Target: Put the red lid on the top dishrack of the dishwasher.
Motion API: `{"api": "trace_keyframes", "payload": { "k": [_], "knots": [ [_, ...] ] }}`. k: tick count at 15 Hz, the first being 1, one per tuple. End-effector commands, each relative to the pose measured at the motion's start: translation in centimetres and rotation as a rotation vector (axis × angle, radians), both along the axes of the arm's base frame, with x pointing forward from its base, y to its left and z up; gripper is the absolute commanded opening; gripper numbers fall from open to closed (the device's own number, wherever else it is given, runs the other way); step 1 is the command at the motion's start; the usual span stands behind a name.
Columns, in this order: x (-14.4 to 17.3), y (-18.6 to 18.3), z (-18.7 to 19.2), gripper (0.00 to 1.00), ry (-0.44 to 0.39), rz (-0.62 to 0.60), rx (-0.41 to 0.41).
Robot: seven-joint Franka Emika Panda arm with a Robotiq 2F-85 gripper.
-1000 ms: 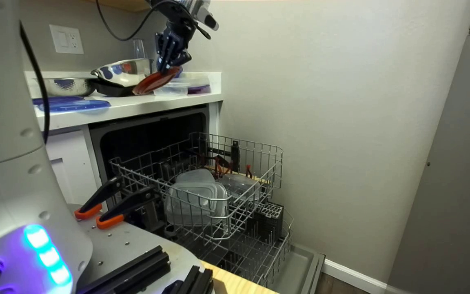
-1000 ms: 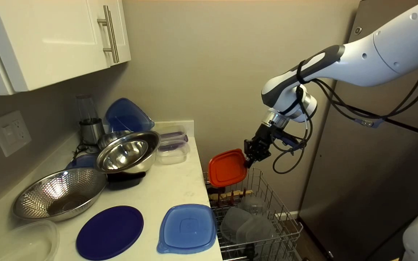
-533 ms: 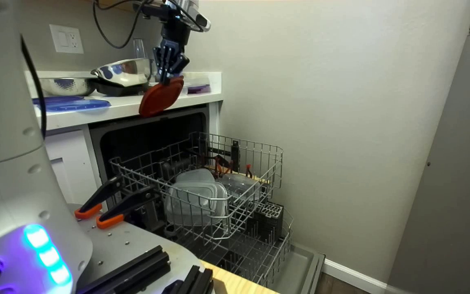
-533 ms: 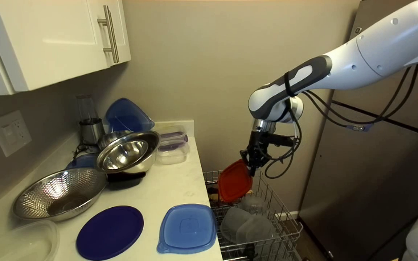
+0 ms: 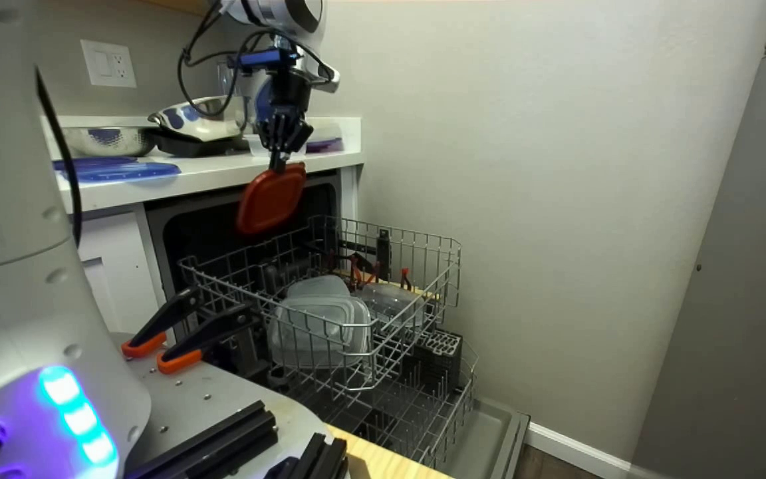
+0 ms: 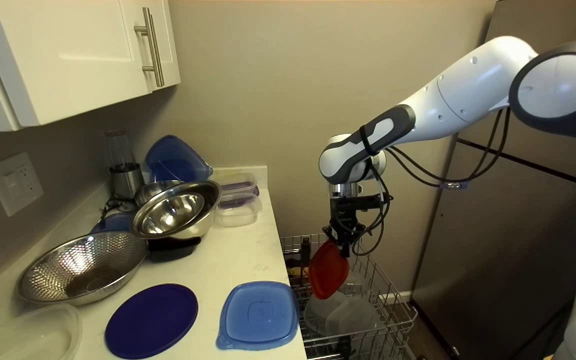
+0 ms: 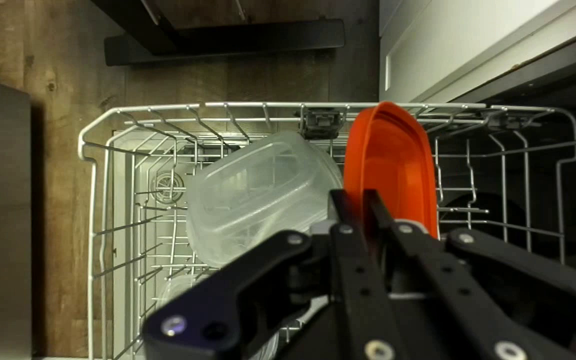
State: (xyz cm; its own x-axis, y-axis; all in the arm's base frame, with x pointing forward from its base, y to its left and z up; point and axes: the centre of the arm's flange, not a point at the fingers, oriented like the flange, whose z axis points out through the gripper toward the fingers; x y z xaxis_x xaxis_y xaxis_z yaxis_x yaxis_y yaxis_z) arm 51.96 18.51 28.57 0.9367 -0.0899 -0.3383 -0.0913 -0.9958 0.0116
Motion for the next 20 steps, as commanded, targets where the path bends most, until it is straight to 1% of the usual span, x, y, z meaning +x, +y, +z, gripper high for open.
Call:
{"api": "trace_keyframes", "payload": {
  "k": [1, 4, 8, 12, 14, 16, 20],
  "knots": [
    [2.9, 0.4, -1.0, 0.03, 0.055, -0.002, -0.102],
    [4.8, -0.6, -1.3, 0.03, 0.072, -0.007, -0.178],
    [7.0, -3.3, -1.9, 0.03, 0.106, -0.018, -0.28],
    [8.1, -6.2, -3.2, 0.03, 0.149, -0.021, -0.368],
    [8.2, -7.4, -3.8, 0.03, 0.16, -0.013, -0.426],
    [8.4, -8.2, -4.2, 0.03, 0.153, -0.002, -0.474],
    [8.8, -9.1, -4.7, 0.03, 0.091, 0.032, -0.551]
  ]
}}
